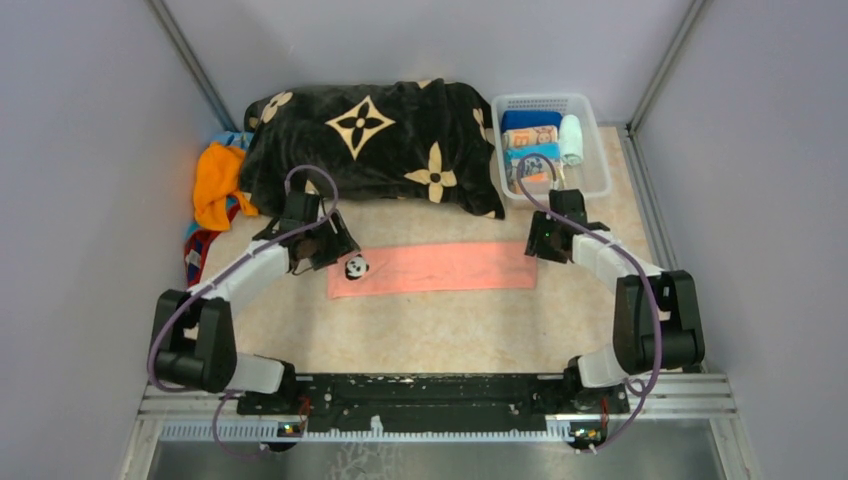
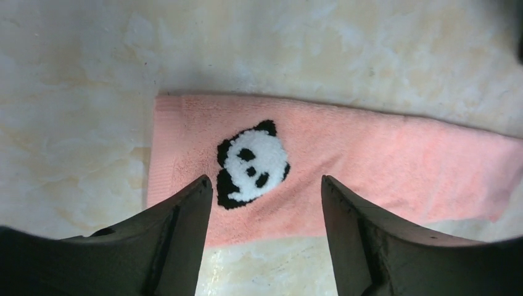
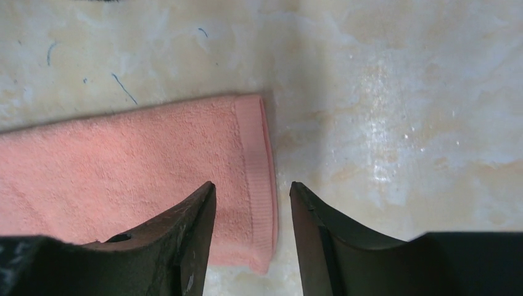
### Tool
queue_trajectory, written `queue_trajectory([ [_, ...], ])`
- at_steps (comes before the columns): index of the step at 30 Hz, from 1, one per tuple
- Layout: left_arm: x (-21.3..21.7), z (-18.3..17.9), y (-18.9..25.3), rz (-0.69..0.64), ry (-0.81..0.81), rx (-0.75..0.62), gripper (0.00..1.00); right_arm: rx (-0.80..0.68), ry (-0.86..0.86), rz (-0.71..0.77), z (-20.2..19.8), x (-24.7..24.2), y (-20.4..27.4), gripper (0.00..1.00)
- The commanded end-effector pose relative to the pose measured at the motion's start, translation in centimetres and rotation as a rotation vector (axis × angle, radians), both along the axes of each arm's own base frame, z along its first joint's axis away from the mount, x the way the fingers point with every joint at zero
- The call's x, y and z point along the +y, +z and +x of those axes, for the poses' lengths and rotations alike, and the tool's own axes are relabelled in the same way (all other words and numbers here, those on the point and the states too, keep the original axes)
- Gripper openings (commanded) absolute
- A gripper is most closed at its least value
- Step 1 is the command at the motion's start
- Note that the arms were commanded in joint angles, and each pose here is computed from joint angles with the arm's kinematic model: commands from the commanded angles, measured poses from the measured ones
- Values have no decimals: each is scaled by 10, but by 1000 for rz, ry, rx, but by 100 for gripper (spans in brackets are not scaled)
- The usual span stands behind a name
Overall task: Roll the towels
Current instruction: Fold the towel at the center of the board.
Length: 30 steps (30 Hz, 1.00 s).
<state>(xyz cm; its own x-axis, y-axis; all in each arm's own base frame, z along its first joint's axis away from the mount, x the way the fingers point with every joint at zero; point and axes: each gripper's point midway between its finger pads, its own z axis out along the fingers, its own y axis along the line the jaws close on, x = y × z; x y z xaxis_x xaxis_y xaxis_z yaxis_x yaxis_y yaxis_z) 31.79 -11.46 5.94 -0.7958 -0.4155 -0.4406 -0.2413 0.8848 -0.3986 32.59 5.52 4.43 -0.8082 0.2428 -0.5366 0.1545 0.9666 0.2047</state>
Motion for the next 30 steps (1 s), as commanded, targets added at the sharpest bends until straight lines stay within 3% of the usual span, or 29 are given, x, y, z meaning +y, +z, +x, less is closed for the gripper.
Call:
queue_trajectory([
  [1, 5, 2, 43, 23, -27, -102, 73, 47, 47, -91, -8, -4, 15, 49],
  [6, 25, -6, 66, 105, -11, -165, 81, 98, 84, -94, -10, 3, 4, 46],
  [19, 48, -17, 88, 199, 17, -277, 86, 343, 104, -152, -42, 2, -50, 37],
  [25, 48, -17, 88, 200, 9, -282, 86, 442, 116, -186, -59, -1, -70, 21],
  [29, 44, -17, 87, 185, -5, -283, 86, 463, 120, -227, -57, -5, -72, 0],
  [30, 43, -17, 88, 179, -9, -284, 86, 456, 110, -245, -55, -8, -69, 0],
])
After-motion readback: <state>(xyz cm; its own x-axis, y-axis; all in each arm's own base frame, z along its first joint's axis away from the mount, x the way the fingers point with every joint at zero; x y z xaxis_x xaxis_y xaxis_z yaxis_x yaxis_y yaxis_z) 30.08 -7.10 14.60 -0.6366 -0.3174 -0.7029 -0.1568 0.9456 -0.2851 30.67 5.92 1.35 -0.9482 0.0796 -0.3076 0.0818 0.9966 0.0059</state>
